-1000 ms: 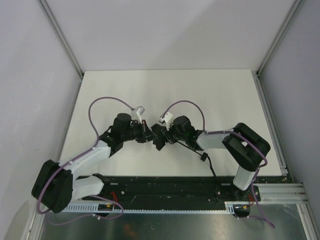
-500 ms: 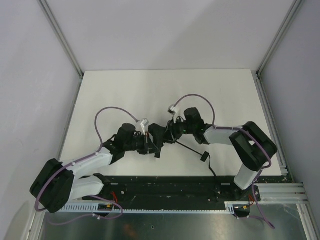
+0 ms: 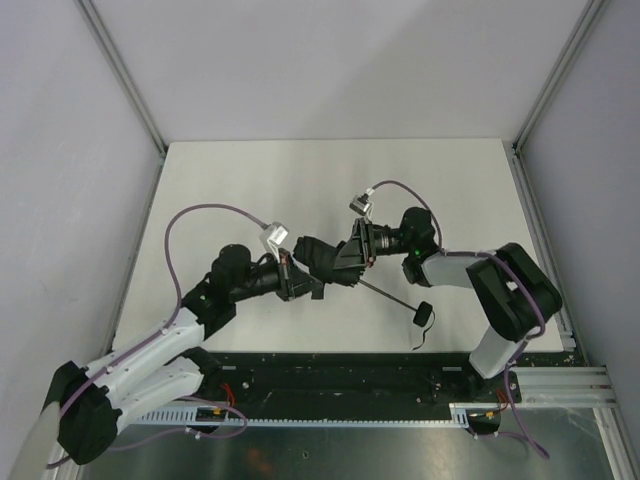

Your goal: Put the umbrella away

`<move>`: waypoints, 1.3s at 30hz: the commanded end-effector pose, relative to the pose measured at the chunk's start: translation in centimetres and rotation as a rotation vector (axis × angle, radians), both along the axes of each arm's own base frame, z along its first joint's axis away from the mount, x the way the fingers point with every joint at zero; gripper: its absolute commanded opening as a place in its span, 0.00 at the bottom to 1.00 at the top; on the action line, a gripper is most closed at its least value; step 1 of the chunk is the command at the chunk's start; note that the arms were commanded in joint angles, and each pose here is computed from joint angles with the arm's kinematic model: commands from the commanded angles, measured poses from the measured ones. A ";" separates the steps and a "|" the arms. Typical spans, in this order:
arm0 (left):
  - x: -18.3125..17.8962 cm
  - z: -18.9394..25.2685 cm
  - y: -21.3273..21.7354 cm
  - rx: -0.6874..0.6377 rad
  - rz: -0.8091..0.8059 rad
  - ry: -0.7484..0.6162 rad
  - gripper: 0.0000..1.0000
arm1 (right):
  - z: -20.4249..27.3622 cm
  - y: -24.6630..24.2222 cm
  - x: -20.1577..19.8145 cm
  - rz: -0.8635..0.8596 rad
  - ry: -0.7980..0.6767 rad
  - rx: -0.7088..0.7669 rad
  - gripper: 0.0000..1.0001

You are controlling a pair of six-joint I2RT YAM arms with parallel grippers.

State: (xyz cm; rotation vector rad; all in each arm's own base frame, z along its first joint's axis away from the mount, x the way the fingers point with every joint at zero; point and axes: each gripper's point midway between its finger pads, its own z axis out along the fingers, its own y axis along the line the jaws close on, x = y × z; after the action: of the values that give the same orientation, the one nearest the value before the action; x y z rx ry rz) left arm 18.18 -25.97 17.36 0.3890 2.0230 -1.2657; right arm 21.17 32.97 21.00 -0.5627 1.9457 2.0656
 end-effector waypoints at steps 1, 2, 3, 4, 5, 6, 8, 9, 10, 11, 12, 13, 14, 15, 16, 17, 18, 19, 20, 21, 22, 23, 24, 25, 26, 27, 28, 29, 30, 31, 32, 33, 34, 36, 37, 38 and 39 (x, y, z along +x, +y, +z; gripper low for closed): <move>-0.2 -4.7 1.9 0.158 0.055 0.087 0.00 | 3.6 -1.4 -1.3 0.117 0.088 0.119 0.00; -0.1 -5.6 2.2 0.178 0.080 0.107 0.00 | 2.9 -1.2 -0.9 0.110 0.107 0.114 0.00; 0.0 -6.8 2.6 0.202 0.108 0.137 0.00 | 2.1 -1.0 -0.5 0.104 0.119 0.108 0.00; -0.1 -8.2 3.1 0.230 0.131 0.172 0.00 | 1.1 -0.9 -0.1 0.098 0.119 0.099 0.00; -0.1 -9.5 3.5 0.259 0.153 0.203 0.00 | 0.2 -0.7 0.3 0.087 0.113 0.094 0.00; -0.2 -10.9 4.0 0.290 0.181 0.234 0.00 | -0.7 -0.6 0.8 0.074 0.117 0.089 0.00; -0.1 -12.7 4.8 0.322 0.229 0.265 0.00 | -2.6 -0.4 1.5 0.059 0.095 0.078 0.00; 0.1 -13.5 5.1 0.332 0.250 0.269 0.00 | -3.7 -0.2 1.9 0.050 0.088 0.065 0.00; 0.3 -14.3 5.4 0.343 0.272 0.272 0.00 | -4.8 0.0 2.1 0.043 0.068 0.056 0.00; 0.3 -15.1 5.7 0.361 0.292 0.279 0.00 | -6.1 0.1 2.4 0.032 0.058 0.043 0.00; 0.3 -16.0 6.0 0.375 0.300 0.289 0.00 | -7.4 0.2 2.7 0.020 0.046 0.029 0.00; 0.2 -16.9 6.0 0.385 0.298 0.304 0.00 | -8.7 0.3 2.9 0.009 0.038 0.013 0.00; -0.1 -17.7 6.0 0.390 0.294 0.325 0.00 | -9.9 0.5 3.1 -0.002 0.037 -0.003 0.00; -0.3 -18.3 5.9 0.389 0.288 0.343 0.00 | -11.1 0.5 3.3 -0.012 0.035 -0.023 0.00; -0.7 -19.0 5.9 0.393 0.283 0.362 0.00 | -12.2 0.6 3.4 -0.025 0.041 -0.050 0.00; -0.9 -19.5 6.0 0.398 0.285 0.378 0.00 | -13.4 0.6 3.6 -0.041 0.047 -0.088 0.00; -1.2 -20.0 6.0 0.401 0.284 0.391 0.00 | -14.4 0.7 3.7 -0.054 0.033 -0.130 0.00; -1.4 -20.4 6.1 0.406 0.281 0.401 0.00 | -15.7 0.8 4.0 -0.086 0.028 -0.198 0.00; -1.6 -20.7 6.2 0.409 0.278 0.409 0.00 | -17.0 0.8 4.4 -0.107 -0.007 -0.275 0.00; -1.9 -21.0 6.2 0.410 0.274 0.418 0.00 | -18.1 0.7 4.4 -0.117 -0.022 -0.346 0.00; -2.1 -21.2 6.2 0.408 0.270 0.426 0.00 | -19.0 0.5 4.6 -0.139 -0.040 -0.405 0.00; -2.3 -21.5 6.2 0.407 0.267 0.435 0.00 | -19.9 0.1 4.8 -0.158 -0.055 -0.469 0.00; -2.5 -21.8 6.2 0.408 0.262 0.446 0.00 | -20.8 -0.3 5.1 -0.183 -0.078 -0.541 0.00; -2.7 -22.1 6.2 0.413 0.260 0.456 0.00 | -21.7 -0.8 5.4 -0.203 -0.102 -0.617 0.00; -3.0 -22.5 6.3 0.417 0.260 0.466 0.00 | -22.3 -1.2 5.4 -0.212 -0.117 -0.673 0.00; -3.2 -22.8 6.4 0.416 0.260 0.473 0.00 | -22.7 -1.6 5.3 -0.219 -0.125 -0.718 0.01; -3.3 -23.0 6.4 0.415 0.258 0.480 0.00 | -23.0 -1.9 5.3 -0.229 -0.138 -0.755 0.06; -3.6 -23.3 6.5 0.418 0.256 0.490 0.00 | -23.1 -2.1 5.3 -0.238 -0.161 -0.788 0.13; -3.7 -23.6 6.6 0.422 0.254 0.496 0.00 | -23.2 -2.3 5.3 -0.243 -0.178 -0.818 0.21; -3.8 -23.8 6.6 0.425 0.254 0.499 0.00 | -23.2 -2.6 5.4 -0.250 -0.190 -0.840 0.29; -3.9 -23.9 6.7 0.427 0.255 0.503 0.00 | -23.1 -2.7 5.5 -0.252 -0.197 -0.851 0.33; -3.9 -24.0 6.7 0.427 0.255 0.504 0.00 | -22.9 -2.8 5.6 -0.255 -0.206 -0.859 0.36; -3.9 -24.1 6.7 0.427 0.255 0.504 0.00 | -22.7 -3.0 5.7 -0.260 -0.218 -0.870 0.40; -3.9 -24.2 6.7 0.428 0.254 0.506 0.00 | -22.2 -3.3 5.9 -0.267 -0.242 -0.881 0.49; -3.9 -24.3 6.7 0.429 0.253 0.506 0.00 | -21.9 -3.4 6.0 -0.267 -0.253 -0.880 0.52; -3.9 -24.3 6.6 0.428 0.254 0.506 0.00 | -21.7 -3.6 6.1 -0.266 -0.262 -0.879 0.55; -3.9 -24.3 6.6 0.428 0.253 0.505 0.00 | -21.4 -3.8 6.2 -0.267 -0.269 -0.877 0.57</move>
State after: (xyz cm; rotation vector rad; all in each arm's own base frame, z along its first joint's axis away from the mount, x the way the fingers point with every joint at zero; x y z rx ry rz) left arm 19.71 -24.84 0.60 0.0310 2.3319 -1.1283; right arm 27.11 33.87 3.19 -0.6612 2.3441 1.1509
